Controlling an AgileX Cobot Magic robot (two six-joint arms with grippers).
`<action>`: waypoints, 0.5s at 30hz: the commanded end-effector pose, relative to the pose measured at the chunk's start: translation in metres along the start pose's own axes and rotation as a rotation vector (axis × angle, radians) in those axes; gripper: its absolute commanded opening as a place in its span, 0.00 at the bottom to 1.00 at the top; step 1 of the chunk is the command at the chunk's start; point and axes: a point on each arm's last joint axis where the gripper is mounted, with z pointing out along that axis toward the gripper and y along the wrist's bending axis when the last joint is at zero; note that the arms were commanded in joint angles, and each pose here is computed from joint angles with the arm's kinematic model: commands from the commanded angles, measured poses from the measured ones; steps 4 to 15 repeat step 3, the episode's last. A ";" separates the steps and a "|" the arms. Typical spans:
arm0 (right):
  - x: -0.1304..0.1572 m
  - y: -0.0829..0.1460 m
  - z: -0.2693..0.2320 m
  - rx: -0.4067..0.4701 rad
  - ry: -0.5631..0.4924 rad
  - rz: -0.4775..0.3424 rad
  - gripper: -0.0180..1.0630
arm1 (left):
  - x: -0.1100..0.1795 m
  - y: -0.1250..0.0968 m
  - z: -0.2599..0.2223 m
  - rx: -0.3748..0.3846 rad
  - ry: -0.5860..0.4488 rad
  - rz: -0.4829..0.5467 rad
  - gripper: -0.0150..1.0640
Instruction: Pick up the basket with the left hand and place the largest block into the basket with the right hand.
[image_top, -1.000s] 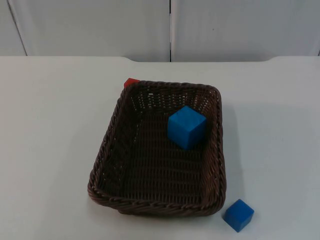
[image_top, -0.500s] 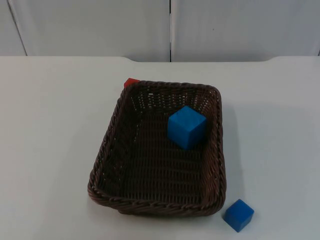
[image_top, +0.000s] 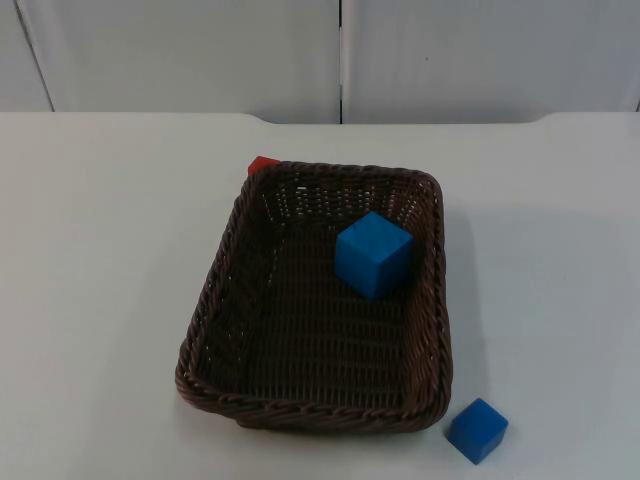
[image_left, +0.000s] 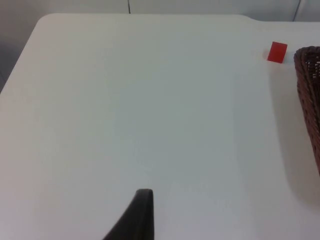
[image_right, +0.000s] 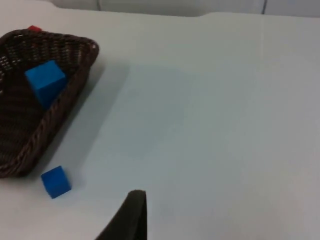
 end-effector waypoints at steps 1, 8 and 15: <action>0.000 0.000 0.000 0.024 -0.012 0.011 0.99 | 0.001 0.000 0.000 -0.004 0.002 -0.004 0.99; 0.000 0.000 0.000 0.054 -0.012 0.027 0.99 | 0.001 0.000 0.000 -0.004 0.002 -0.004 0.99; 0.000 0.000 0.000 0.054 -0.012 0.027 0.99 | 0.001 0.000 0.000 -0.004 0.002 -0.004 0.99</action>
